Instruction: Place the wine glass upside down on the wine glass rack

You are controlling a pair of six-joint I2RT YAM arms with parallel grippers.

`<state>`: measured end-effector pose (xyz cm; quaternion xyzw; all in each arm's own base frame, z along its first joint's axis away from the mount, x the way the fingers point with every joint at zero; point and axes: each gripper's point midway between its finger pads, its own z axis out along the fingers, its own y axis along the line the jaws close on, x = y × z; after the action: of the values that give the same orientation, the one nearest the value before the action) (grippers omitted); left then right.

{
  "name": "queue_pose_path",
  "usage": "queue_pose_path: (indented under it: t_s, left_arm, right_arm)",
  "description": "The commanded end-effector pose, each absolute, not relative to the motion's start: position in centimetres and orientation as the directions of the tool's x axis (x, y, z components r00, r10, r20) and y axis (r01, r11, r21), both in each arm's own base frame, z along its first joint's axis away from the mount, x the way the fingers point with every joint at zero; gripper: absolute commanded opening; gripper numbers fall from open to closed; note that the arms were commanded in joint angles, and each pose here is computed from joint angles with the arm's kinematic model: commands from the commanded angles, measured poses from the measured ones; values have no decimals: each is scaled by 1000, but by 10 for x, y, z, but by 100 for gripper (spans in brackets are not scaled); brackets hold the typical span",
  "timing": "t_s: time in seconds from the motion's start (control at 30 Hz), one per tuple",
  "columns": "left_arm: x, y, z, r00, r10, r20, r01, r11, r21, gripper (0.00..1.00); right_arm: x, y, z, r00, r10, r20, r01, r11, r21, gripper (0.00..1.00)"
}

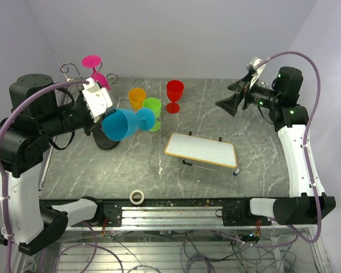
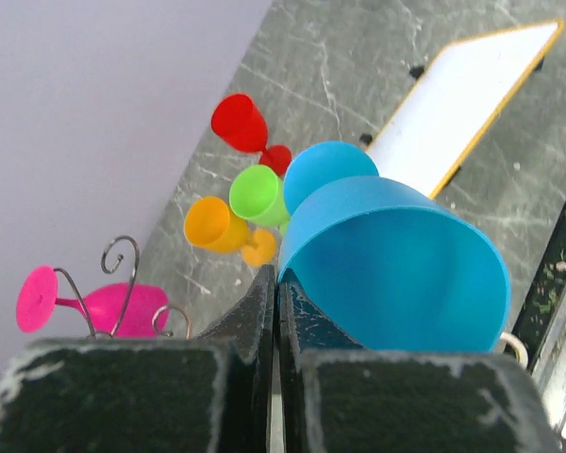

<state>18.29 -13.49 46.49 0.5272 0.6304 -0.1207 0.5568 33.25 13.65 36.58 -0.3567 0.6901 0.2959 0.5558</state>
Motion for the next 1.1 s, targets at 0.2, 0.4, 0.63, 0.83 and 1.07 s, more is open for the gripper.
queue_pose_path:
  t_s: [0.2,0.4,0.63,0.83,1.07]
  left_arm:
    - [235,-170,556,342,244,-907,709,567,420,7]
    - [257,-179,576,338,122,-933,701,629,336,7]
    - [270,-183,573,292,61,-954,707,658,258,7]
    - [278,-181,564,267,70,-961,697,675,243,7]
    - [282,-184,554,244,77,-967,706,670,231,7]
  right_arm:
    - [332,189,434,-96,-14,-995,-892,445,79,90]
    - [338,232,454,-142,49,-989,-932,331,150,87]
    - [341,274,462,-181,78,-980,-954,228,194,83]
    - [339,295,468,-190,91,-978,-961,186,204,77]
    - [354,301,471,-189,105,-976,-941,264,211,52]
